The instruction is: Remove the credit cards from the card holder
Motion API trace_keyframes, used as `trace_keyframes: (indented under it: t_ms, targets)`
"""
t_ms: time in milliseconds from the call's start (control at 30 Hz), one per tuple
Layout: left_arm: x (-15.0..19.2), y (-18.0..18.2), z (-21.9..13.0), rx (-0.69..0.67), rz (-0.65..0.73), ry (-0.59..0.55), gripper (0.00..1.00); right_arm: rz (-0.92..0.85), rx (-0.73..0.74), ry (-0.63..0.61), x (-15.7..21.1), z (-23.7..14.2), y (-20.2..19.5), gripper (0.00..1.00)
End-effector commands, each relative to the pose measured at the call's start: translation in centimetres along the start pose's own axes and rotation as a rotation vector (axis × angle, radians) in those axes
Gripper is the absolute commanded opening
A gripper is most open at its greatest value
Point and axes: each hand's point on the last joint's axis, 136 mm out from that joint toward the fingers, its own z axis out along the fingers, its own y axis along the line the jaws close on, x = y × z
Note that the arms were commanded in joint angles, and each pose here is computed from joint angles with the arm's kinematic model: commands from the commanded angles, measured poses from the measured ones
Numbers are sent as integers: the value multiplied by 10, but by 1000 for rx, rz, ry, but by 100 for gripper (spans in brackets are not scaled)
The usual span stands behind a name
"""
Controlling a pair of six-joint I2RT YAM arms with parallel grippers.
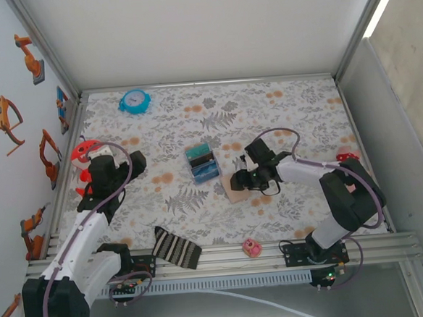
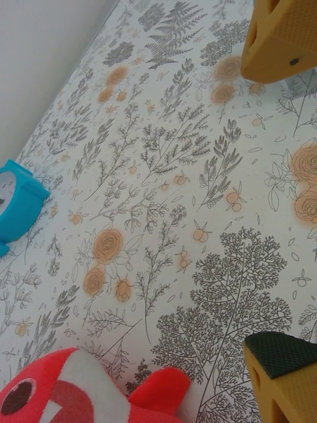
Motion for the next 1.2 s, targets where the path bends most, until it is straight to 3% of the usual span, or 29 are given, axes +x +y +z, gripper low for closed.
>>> trace_keyframes:
  t_ms: [0, 233, 267, 300, 1033, 1167]
  targets:
    - [-9, -11, -2, 26, 0, -7, 97, 11, 123, 33, 16, 2, -16, 65]
    - [-8, -12, 0, 24, 8, 2, 97, -69, 184, -10, 12, -2, -5, 88]
    - [-8, -13, 0, 24, 8, 2, 97, -74, 186, -14, 11, -3, -3, 98]
    - [-8, -13, 0, 24, 11, 2, 97, -80, 188, -17, 10, -3, -2, 99]
    - [-5, -17, 7, 12, 17, 26, 97, -217, 345, -13, 17, 14, 8, 99]
    - [-5, -16, 7, 7, 19, 26, 97, -218, 375, -5, 19, 20, 3, 92]
